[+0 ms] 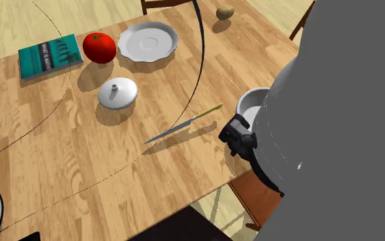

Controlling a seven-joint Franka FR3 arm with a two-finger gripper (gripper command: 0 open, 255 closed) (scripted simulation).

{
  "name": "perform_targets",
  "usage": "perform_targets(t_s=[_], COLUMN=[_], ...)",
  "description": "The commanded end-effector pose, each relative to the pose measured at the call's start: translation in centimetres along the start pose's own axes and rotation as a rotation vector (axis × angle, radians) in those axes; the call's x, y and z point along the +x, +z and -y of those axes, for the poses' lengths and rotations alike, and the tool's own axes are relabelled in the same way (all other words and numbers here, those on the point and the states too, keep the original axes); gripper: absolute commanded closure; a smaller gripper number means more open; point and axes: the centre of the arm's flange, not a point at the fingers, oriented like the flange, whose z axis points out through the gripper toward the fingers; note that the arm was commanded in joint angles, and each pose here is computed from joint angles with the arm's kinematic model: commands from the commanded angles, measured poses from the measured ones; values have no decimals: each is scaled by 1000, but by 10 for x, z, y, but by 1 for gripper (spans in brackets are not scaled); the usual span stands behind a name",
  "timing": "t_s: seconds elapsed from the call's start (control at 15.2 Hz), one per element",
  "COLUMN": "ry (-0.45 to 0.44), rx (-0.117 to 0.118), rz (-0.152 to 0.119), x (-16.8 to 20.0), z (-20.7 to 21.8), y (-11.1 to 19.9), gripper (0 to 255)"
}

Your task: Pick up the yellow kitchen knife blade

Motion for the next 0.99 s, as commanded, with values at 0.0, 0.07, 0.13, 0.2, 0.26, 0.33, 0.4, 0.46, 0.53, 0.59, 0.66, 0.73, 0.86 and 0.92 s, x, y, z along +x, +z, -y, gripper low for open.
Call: perform_targets(t_s=[0.0,0.07,0.13,0.2,0.26,0.33,0.4,0.46,0.53,0.59,0.66,0.73,0.86,0.92], ry=[0,12,23,35,47,59,70,82,94,105,117,129,152,164], rx=[0,0,0,0,0,1,1,1,1,1,1,1,1,2], rz=[0,4,8,13,17,21,25,29,33,38,42,46,54,58], x=[0,1,2,4,5,6,8,10,11,13,15,17,21,23], z=[0,9,19,28,38,47,57,66,75,85,94,103,122,131], y=[0,9,18,28,37,46,55,64,74,83,92,101,120,129], gripper=[0,0,0,0,0,0,0,0,0,0,0,0,0,0])
